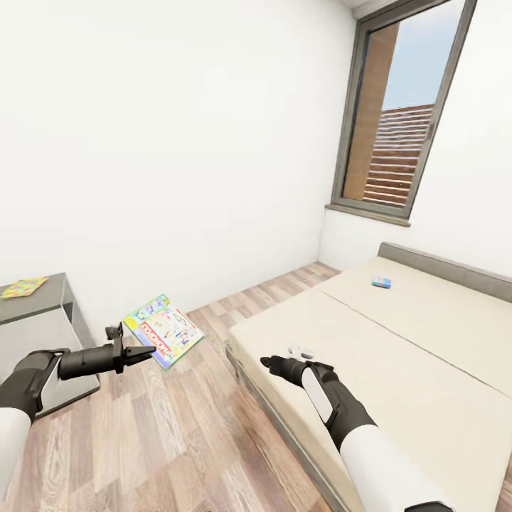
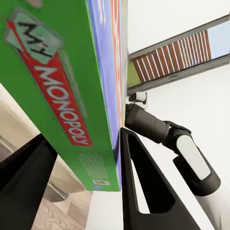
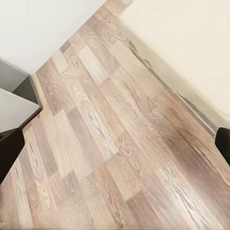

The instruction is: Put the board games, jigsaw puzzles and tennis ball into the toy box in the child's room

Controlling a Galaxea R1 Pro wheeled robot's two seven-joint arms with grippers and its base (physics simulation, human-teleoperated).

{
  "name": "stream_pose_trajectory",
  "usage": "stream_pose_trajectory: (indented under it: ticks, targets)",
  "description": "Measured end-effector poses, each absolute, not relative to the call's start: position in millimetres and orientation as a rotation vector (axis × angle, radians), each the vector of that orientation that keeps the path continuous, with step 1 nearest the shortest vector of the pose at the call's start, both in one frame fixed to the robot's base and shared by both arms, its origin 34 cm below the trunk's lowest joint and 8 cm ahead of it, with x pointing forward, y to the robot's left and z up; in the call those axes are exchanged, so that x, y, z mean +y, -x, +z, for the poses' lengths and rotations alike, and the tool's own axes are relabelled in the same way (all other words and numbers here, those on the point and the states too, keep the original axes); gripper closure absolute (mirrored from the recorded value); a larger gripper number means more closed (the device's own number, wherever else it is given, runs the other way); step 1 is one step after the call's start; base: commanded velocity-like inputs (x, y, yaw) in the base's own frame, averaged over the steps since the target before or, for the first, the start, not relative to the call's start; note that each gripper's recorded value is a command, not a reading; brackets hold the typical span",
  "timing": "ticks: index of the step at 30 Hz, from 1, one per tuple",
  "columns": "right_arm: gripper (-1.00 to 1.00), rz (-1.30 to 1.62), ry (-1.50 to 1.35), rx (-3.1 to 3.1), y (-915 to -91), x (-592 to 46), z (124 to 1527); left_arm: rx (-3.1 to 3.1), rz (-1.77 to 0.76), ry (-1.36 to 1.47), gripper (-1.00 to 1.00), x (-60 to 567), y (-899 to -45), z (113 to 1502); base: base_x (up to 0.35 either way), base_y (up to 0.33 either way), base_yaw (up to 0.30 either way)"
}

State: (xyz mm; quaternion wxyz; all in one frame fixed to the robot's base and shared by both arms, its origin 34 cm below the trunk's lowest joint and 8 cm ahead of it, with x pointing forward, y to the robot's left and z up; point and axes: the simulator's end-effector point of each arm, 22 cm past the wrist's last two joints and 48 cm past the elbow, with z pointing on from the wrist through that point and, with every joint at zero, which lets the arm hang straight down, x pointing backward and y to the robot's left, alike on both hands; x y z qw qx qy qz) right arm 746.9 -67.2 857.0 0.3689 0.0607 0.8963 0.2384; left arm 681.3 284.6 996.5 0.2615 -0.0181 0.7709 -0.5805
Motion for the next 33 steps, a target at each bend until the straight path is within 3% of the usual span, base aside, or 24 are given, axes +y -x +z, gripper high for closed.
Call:
stream_pose_trajectory:
  ticks: [33]
  targets:
    - [-1.00,0.608,-0.153,2.302,-741,-67,896,2.085,-1.574,0.051,1.00,284,-675,1036,0.000,0.000,0.292]
